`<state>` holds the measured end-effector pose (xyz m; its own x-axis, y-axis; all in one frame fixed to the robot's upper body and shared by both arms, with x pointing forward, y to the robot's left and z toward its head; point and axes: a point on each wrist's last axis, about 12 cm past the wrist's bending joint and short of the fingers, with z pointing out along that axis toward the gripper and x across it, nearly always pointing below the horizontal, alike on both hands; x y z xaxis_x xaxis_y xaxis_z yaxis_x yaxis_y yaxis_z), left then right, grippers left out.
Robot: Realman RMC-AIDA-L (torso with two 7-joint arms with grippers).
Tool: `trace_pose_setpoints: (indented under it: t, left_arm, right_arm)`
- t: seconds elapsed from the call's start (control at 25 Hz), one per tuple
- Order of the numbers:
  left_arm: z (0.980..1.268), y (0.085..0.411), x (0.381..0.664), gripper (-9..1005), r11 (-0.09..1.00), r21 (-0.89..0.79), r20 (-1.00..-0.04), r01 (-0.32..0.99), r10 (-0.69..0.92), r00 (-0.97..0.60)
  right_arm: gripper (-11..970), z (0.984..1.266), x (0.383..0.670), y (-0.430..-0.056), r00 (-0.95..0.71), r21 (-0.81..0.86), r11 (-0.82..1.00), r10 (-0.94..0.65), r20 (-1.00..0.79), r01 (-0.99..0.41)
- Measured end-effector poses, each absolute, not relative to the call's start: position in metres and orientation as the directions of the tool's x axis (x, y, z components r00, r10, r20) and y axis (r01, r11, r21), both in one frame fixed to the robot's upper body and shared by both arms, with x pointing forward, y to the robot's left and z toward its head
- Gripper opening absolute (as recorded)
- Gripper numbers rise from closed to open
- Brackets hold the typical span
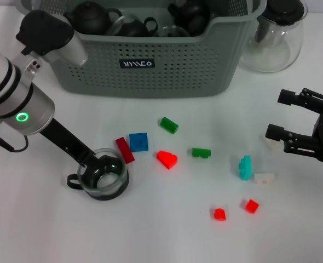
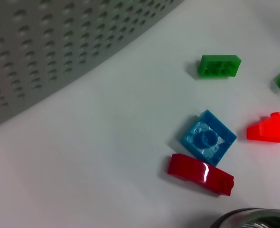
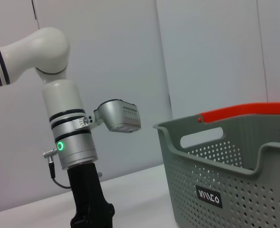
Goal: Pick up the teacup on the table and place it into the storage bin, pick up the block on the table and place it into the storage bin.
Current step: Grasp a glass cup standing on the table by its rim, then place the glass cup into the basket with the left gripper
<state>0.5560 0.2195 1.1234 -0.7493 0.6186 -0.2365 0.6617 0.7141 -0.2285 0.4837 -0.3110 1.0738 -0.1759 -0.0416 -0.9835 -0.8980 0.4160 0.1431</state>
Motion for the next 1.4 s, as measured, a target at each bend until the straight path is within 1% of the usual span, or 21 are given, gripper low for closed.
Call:
trace_pose_setpoints:
  t: [0.16,0.24,0.28,0.36,0.4,0.44,0.48,0.52,0.6,0.68,0.72,0.8,0.84,0.92,1.04,1.16,1.28,1.4]
  left_arm:
    - [1.127,0.222,0.555,139,0.708,-0.261,-0.247,0.656,0.608,-0.754]
    - [1.14,0.23,0.556,102,0.672,-0.358,-0.307,0.648,0.571,-0.761]
    - [1.142,0.233,0.556,83,0.664,-0.374,-0.322,0.648,0.562,-0.762]
    - [1.152,0.241,0.557,43,0.583,-0.473,-0.399,0.66,0.527,-0.751]
    - [1.158,0.247,0.557,45,0.507,-0.541,-0.459,0.671,0.49,-0.741]
    - [1.161,0.249,0.556,47,0.461,-0.572,-0.494,0.679,0.467,-0.733]
    - [1.168,0.254,0.557,48,0.373,-0.613,-0.565,0.697,0.409,-0.716]
    - [1.174,0.257,0.558,50,0.311,-0.63,-0.621,0.712,0.348,-0.702]
    - [1.185,0.262,0.561,54,0.249,-0.626,-0.701,0.739,0.233,-0.674]
    - [1.205,0.27,0.567,57,0.196,-0.587,-0.799,0.785,0.017,-0.602]
    - [1.211,0.273,0.569,59,0.191,-0.572,-0.817,0.797,-0.048,-0.575]
    - [1.226,0.277,0.579,63,0.218,-0.544,-0.839,0.81,-0.167,-0.518]
    - [1.236,0.278,0.589,64,0.256,-0.532,-0.846,0.807,-0.205,-0.492]
    - [1.252,0.275,0.608,68,0.327,-0.515,-0.857,0.793,-0.209,-0.471]
    - [1.276,0.257,0.639,73,0.457,-0.453,-0.879,0.766,-0.087,-0.468]
    - [1.289,0.232,0.659,79,0.59,-0.34,-0.883,0.732,0.069,-0.465]
    - [1.292,0.204,0.676,84,0.701,-0.176,-0.855,0.691,0.238,-0.46]
    - [1.286,0.179,0.687,89,0.76,0.0,-0.803,0.65,0.387,-0.453]
  right_arm:
    - [868,1.074,0.483,-0.311,-0.176,0.144,0.415,-0.041,-0.984,-0.898]
    - [868,1.074,0.483,-0.311,-0.176,0.144,0.415,-0.04,-0.984,-0.899]
    - [868,1.074,0.483,-0.311,-0.176,0.144,0.415,-0.04,-0.984,-0.899]
    - [867,1.074,0.483,-0.311,-0.176,0.144,0.415,-0.04,-0.984,-0.898]
    - [867,1.074,0.483,-0.311,-0.176,0.144,0.416,-0.04,-0.984,-0.898]
    - [867,1.074,0.483,-0.311,-0.176,0.144,0.416,-0.04,-0.984,-0.898]
    - [867,1.074,0.483,-0.311,-0.176,0.144,0.416,-0.04,-0.984,-0.898]
    - [867,1.074,0.483,-0.311,-0.176,0.144,0.416,-0.04,-0.984,-0.898]
    - [867,1.074,0.483,-0.311,-0.176,0.144,0.416,-0.04,-0.984,-0.898]
    - [867,1.074,0.484,-0.311,-0.176,0.144,0.415,-0.04,-0.984,-0.898]
    - [867,1.074,0.484,-0.31,-0.176,0.143,0.415,-0.04,-0.984,-0.898]
    - [867,1.074,0.484,-0.31,-0.175,0.143,0.415,-0.04,-0.984,-0.899]
    - [867,1.074,0.484,-0.31,-0.176,0.144,0.414,-0.039,-0.984,-0.899]
    - [868,1.073,0.483,-0.31,-0.177,0.146,0.414,-0.038,-0.983,-0.899]
    - [868,1.073,0.483,-0.309,-0.178,0.148,0.412,-0.035,-0.983,-0.899]
    - [867,1.072,0.482,-0.308,-0.18,0.152,0.411,-0.032,-0.983,-0.899]
    - [868,1.072,0.482,-0.308,-0.184,0.156,0.411,-0.028,-0.983,-0.898]
    - [868,1.072,0.482,-0.308,-0.183,0.156,0.412,-0.026,-0.983,-0.898]
